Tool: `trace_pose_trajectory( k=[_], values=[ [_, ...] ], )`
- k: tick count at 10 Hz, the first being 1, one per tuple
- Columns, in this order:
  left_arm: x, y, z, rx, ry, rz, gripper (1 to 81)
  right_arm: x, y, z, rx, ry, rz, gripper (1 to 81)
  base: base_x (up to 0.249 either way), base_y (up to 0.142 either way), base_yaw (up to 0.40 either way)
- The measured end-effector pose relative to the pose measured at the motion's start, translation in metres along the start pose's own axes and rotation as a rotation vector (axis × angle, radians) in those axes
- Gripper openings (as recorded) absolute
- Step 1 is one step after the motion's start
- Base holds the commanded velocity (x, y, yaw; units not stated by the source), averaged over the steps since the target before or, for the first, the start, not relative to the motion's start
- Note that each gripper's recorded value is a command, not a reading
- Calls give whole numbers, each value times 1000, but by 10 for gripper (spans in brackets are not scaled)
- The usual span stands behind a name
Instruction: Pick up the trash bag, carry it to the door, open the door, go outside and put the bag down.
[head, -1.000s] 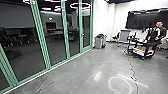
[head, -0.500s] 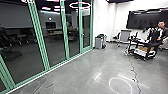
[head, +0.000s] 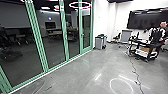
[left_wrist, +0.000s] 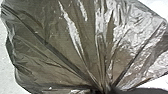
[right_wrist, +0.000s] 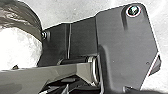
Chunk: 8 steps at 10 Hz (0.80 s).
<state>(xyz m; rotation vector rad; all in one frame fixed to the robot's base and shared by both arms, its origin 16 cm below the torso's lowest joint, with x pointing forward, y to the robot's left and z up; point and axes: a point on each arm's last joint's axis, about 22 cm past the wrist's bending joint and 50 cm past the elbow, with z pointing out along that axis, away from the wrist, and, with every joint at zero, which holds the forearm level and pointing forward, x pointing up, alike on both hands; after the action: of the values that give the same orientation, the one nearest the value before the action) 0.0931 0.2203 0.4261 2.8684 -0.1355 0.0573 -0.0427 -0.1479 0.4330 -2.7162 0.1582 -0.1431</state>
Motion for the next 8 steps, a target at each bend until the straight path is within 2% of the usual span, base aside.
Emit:
trace_pose_trajectory(
  k=[5, 8],
  values=[
    [0, 2, 1, -3, 0, 0, 10, 0, 0, 0, 0, 0, 0, 811, 158, 0, 0],
    [0, 0, 0, 0, -1, 0, 10, -1, -4, 1, 6, 0, 1, 811, 156, -64, 0]
  ],
)
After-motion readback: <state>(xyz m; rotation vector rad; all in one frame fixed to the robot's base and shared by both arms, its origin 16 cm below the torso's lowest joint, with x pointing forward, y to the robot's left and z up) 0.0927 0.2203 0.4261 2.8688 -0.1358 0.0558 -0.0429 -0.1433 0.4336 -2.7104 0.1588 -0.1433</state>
